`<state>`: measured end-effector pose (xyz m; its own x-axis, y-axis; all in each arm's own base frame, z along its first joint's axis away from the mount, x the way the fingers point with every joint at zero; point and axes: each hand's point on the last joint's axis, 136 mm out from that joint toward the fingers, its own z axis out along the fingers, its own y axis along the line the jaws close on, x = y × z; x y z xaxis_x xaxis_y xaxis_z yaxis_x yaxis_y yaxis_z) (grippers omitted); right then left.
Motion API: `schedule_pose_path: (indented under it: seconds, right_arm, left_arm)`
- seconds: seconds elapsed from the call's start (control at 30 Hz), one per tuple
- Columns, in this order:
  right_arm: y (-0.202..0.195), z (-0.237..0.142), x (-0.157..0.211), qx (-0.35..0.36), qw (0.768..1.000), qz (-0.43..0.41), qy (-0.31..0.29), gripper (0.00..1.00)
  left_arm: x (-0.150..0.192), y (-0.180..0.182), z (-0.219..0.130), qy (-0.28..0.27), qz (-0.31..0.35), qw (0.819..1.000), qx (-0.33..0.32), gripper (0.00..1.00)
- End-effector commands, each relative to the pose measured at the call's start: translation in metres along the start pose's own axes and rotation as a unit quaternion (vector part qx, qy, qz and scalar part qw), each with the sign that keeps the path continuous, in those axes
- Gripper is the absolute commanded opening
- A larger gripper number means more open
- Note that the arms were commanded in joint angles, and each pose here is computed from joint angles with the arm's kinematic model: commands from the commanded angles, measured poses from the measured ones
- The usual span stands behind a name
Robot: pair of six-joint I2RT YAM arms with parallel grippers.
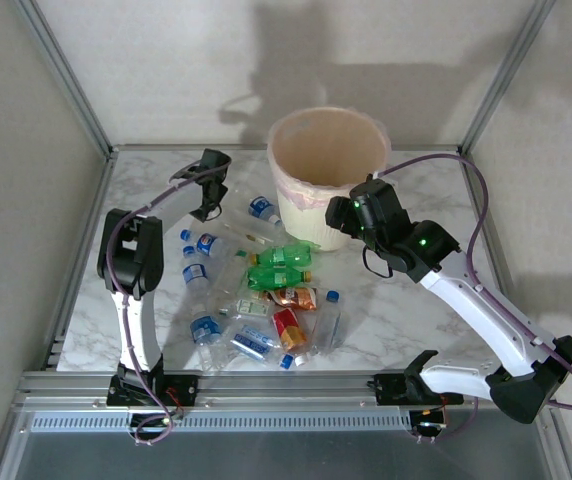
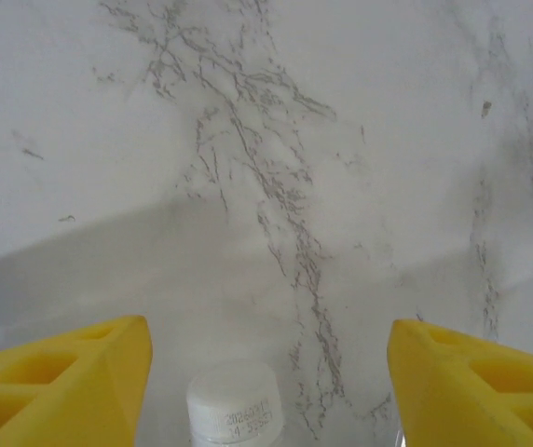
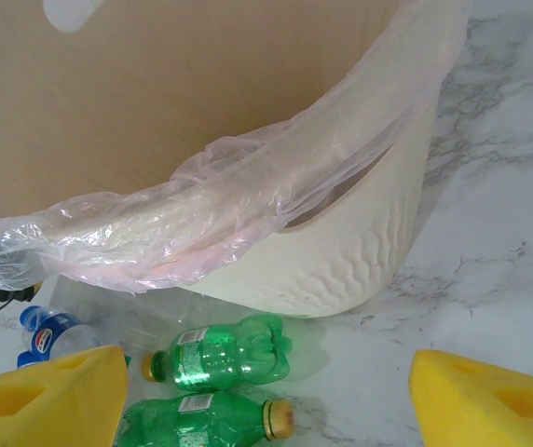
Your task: Put the plastic bottles in the bin
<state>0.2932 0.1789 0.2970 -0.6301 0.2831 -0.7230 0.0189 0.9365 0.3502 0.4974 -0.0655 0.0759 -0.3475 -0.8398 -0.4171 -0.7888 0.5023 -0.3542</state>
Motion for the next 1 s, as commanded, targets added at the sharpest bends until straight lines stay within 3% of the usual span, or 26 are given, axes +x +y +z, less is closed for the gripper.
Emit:
schedule_pose_path:
  seconds: [0.0, 0.57, 0.83, 0.97]
  right_arm:
    - [0.0, -0.008, -0.009, 0.002, 1.0, 0.013, -0.016, 0.79]
    - [-0.007, -0.008, -0.007, 0.01, 1.0, 0.018, -0.021, 0.79]
    - [-0.008, -0.009, -0.007, 0.014, 1.0, 0.017, -0.021, 0.79]
    - [-0.007, -0.009, -0.007, 0.011, 1.0, 0.02, -0.021, 0.79]
  left_arm:
    - [0.011, 0.013, -0.002, 0.023, -0.003, 0.999, -0.026, 0.67]
    - [0.041, 0.028, 0.016, 0.078, -0.005, 0.996, -0.038, 0.67]
    - [0.052, 0.025, 0.023, 0.096, -0.012, 0.995, -0.032, 0.62]
    - [0.052, 0.023, 0.024, 0.097, -0.014, 0.995, -0.028, 0.51]
